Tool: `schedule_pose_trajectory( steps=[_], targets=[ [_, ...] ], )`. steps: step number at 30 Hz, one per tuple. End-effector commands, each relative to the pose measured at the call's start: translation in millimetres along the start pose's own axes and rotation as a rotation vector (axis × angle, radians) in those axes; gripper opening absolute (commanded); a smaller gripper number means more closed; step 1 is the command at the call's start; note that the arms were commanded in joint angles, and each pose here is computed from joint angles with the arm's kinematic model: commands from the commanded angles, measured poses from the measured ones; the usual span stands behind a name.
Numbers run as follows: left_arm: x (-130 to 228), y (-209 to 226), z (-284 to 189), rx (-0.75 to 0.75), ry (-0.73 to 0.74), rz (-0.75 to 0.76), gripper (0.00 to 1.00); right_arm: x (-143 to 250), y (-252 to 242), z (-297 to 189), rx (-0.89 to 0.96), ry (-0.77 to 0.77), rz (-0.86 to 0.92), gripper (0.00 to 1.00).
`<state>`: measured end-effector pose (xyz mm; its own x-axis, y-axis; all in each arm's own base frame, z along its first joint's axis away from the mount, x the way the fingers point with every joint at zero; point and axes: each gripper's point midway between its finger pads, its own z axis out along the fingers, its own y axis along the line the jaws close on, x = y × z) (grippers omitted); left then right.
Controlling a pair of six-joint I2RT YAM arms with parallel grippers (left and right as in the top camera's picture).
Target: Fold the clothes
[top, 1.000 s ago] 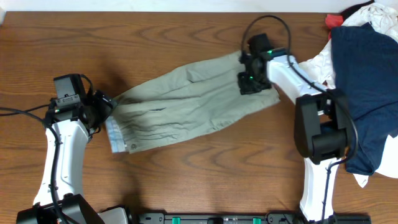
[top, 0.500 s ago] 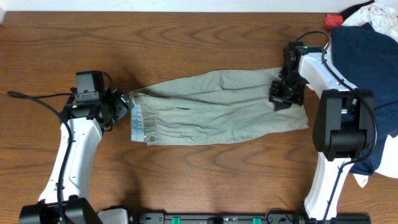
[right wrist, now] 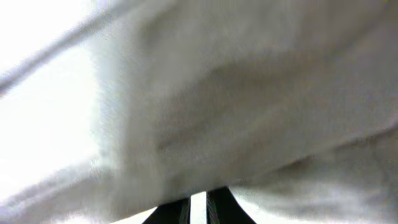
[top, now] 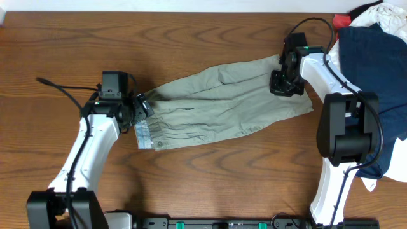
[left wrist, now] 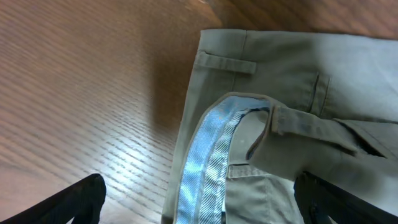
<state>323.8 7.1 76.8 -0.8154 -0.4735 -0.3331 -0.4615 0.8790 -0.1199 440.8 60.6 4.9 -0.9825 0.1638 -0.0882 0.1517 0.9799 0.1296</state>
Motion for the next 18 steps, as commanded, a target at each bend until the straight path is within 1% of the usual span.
schedule_pose_trajectory(
  steps=[1,4,6,9,15,18],
  targets=[
    [-2.2,1.9,4.8,-0.033,-0.001,0.032,0.98,-18.2,17.6,-5.6,-0.030,-0.061,-0.053,0.13],
    [-2.4,3.6,6.0,-0.044,-0.001,0.034,0.98,-28.6,28.9,-6.6,-0.063,-0.107,-0.070,0.21],
    [-3.1,3.0,6.0,-0.042,-0.004,0.034,0.98,-38.6,39.3,-8.0,-0.086,-0.155,-0.091,0.29],
    [-3.3,2.8,6.0,-0.041,-0.005,0.033,0.98,-53.3,55.7,-11.0,-0.114,-0.229,-0.125,0.35],
    [-3.2,2.8,6.0,-0.041,-0.005,0.033,0.98,-75.8,94.3,-14.2,-0.139,-0.371,-0.205,0.39],
    [-3.3,2.9,6.0,-0.041,-0.005,0.034,0.98,-82.8,100.6,-14.3,-0.114,-0.417,-0.217,0.41]
  ],
)
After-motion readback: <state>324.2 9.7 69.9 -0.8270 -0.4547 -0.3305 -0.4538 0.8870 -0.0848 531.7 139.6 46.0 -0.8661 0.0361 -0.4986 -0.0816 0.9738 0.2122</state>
